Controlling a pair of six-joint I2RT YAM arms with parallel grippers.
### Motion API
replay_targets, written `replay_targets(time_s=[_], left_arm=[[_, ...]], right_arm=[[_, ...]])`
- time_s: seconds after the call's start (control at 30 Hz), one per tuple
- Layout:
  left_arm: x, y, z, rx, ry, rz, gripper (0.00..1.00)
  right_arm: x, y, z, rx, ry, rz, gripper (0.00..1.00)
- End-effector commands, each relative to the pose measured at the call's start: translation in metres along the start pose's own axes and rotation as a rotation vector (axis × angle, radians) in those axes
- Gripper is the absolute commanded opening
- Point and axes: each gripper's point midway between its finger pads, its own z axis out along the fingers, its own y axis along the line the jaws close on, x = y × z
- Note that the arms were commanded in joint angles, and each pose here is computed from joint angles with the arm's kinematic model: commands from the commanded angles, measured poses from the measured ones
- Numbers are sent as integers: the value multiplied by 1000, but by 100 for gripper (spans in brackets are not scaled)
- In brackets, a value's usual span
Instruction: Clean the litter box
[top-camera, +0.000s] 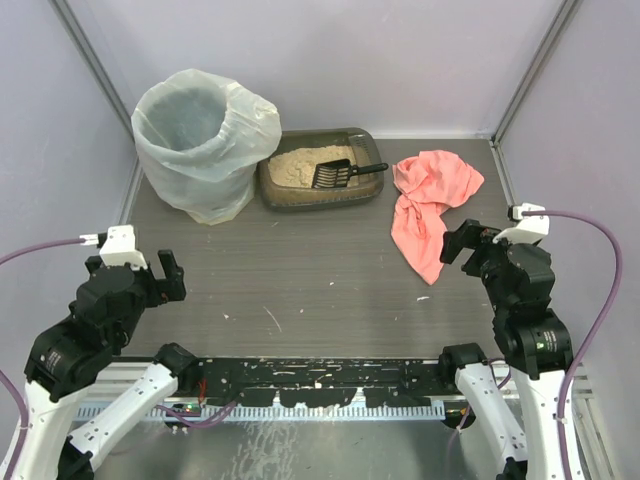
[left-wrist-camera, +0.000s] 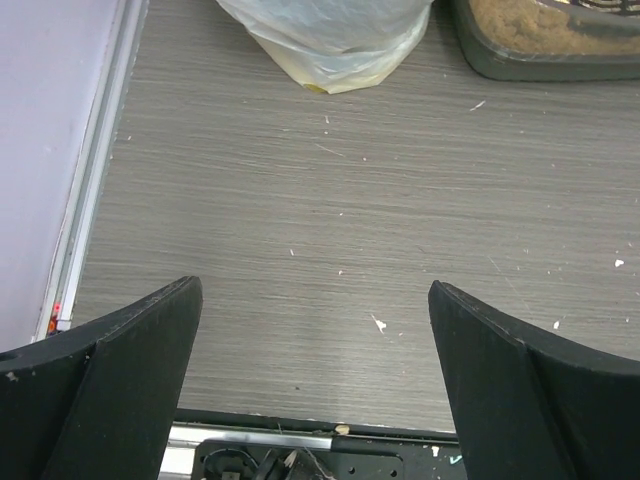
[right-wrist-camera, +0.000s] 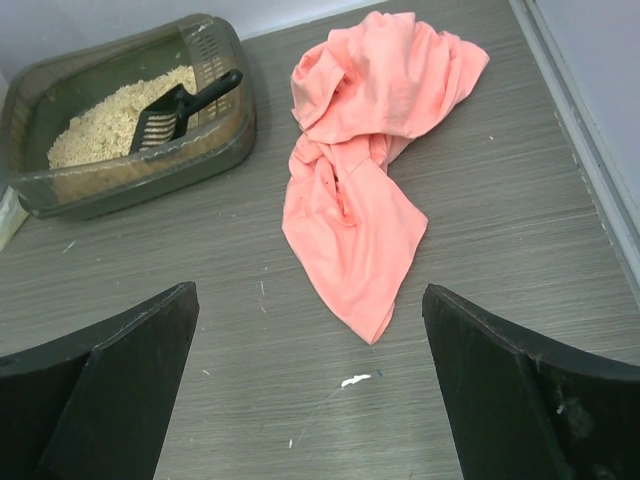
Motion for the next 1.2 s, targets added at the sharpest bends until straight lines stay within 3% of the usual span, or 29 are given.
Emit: replay_targets(time_s=[0.0, 0.43, 0.67, 0.93, 1.17], left_arm=[[-9, 7, 3, -61, -36, -57, 98], [-23, 6, 17, -135, -77, -128, 98], [-21, 10, 24, -184, -68, -104, 98], [-2, 9, 31, -182, -33, -98, 98], [6, 12, 34, -212, -1, -80, 98]], right_arm=[[-29, 1, -5, 8, -91, -11, 100], [-29, 13, 15, -6, 7, 28, 100], [-16, 45, 39, -142, 133, 34, 100], [-14, 62, 106, -161, 217, 33, 100], [-49, 93, 182, -212, 166, 36, 100]])
